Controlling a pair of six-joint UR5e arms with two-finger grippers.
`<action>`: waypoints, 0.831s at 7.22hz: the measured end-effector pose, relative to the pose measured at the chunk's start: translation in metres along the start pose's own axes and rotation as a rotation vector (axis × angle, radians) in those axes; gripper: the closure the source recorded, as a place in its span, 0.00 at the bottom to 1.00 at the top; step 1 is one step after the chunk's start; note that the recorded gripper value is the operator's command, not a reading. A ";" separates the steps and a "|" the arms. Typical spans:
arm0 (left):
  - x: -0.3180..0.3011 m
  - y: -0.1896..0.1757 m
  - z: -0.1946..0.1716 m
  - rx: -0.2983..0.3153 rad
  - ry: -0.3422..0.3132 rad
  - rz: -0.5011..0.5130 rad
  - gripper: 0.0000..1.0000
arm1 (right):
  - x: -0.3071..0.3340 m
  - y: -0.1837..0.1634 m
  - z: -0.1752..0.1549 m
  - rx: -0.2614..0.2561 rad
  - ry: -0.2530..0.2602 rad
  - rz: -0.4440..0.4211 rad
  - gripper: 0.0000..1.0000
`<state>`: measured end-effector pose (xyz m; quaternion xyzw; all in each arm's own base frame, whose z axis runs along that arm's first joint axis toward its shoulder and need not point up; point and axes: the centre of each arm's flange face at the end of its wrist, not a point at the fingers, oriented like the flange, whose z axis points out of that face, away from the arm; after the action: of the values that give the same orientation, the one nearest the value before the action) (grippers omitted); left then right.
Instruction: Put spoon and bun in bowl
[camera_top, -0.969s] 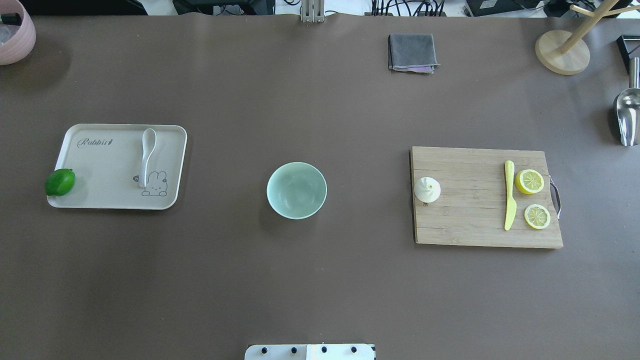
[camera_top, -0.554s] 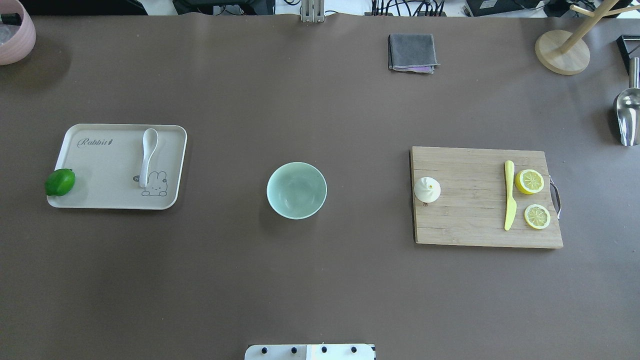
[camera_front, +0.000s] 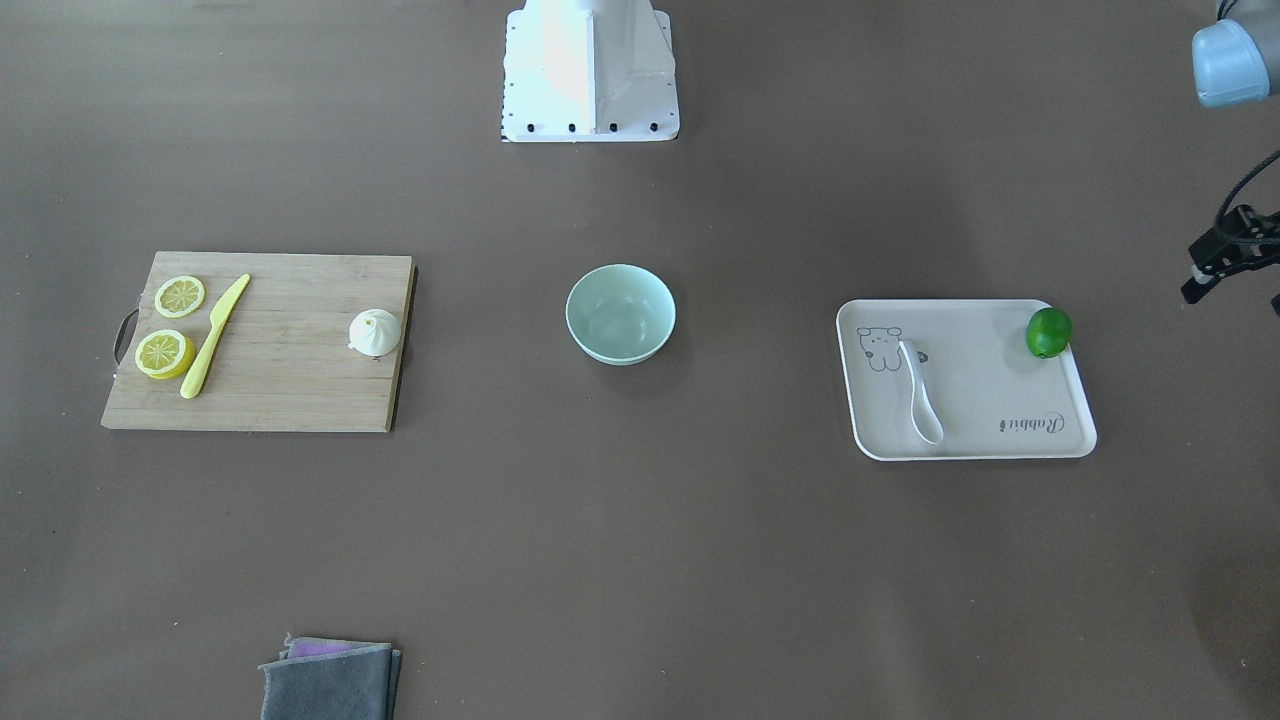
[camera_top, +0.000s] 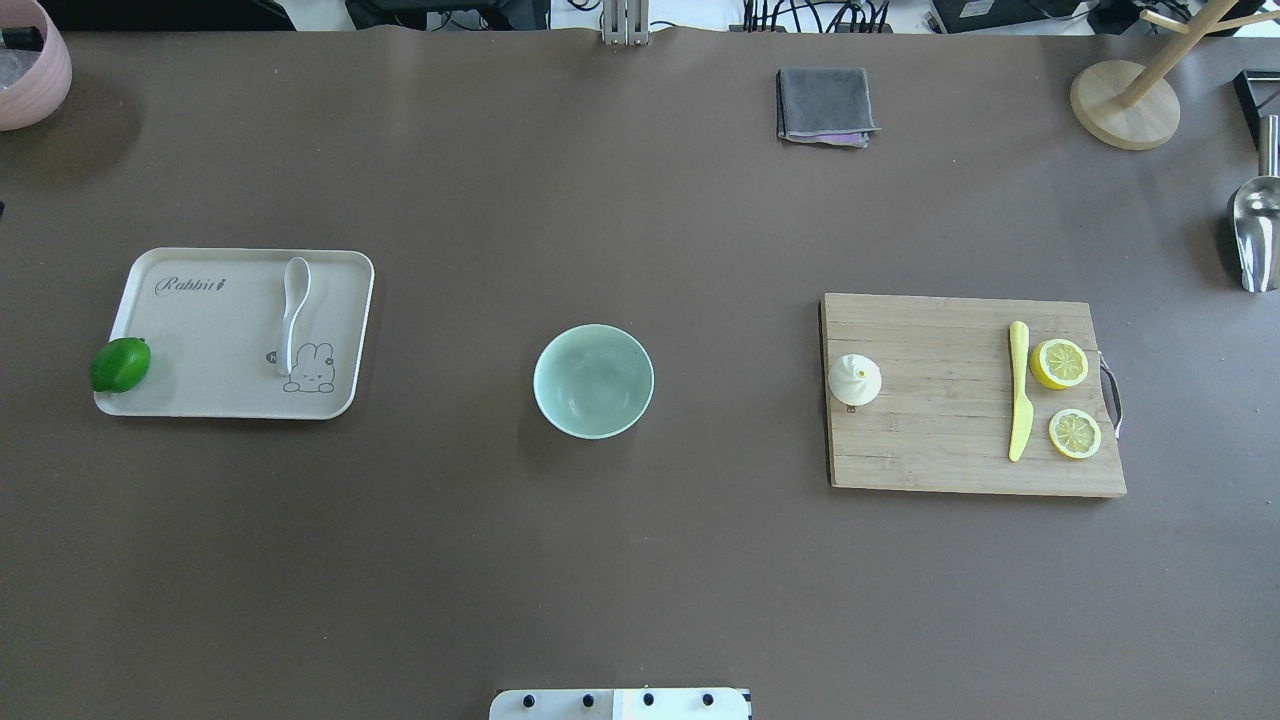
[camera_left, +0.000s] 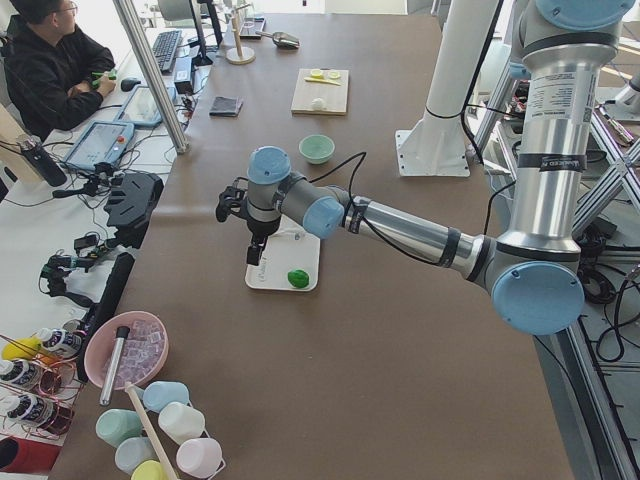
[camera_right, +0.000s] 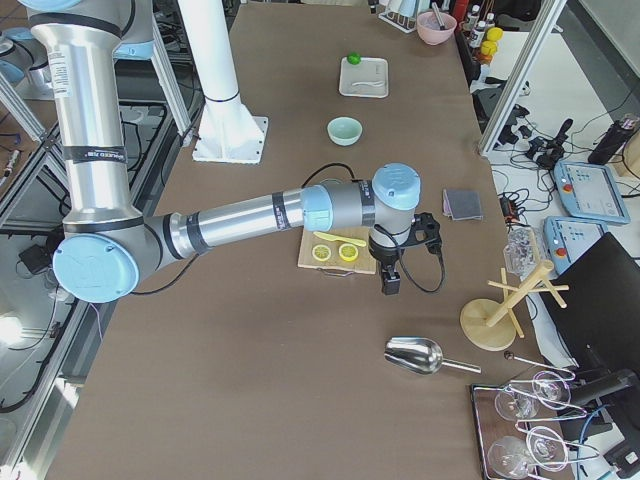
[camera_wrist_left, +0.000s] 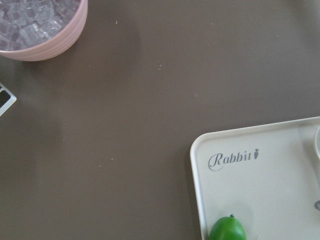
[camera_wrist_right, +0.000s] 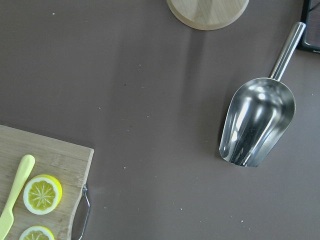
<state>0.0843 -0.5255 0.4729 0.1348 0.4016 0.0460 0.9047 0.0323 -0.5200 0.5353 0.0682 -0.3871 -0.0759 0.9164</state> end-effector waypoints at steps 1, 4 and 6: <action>0.028 -0.006 0.015 -0.007 -0.008 -0.022 0.02 | 0.001 0.003 0.003 -0.003 -0.013 0.003 0.00; 0.103 -0.008 0.054 0.013 -0.041 -0.131 0.02 | -0.006 0.002 0.006 -0.007 -0.026 0.039 0.00; 0.155 -0.006 0.085 -0.011 -0.028 -0.098 0.02 | -0.027 -0.007 0.016 -0.012 -0.033 0.066 0.00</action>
<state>0.2515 -0.5190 0.4148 0.1104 0.3947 0.0018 0.9121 0.0021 -0.5227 0.5261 0.0483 -0.4039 -0.0490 0.9122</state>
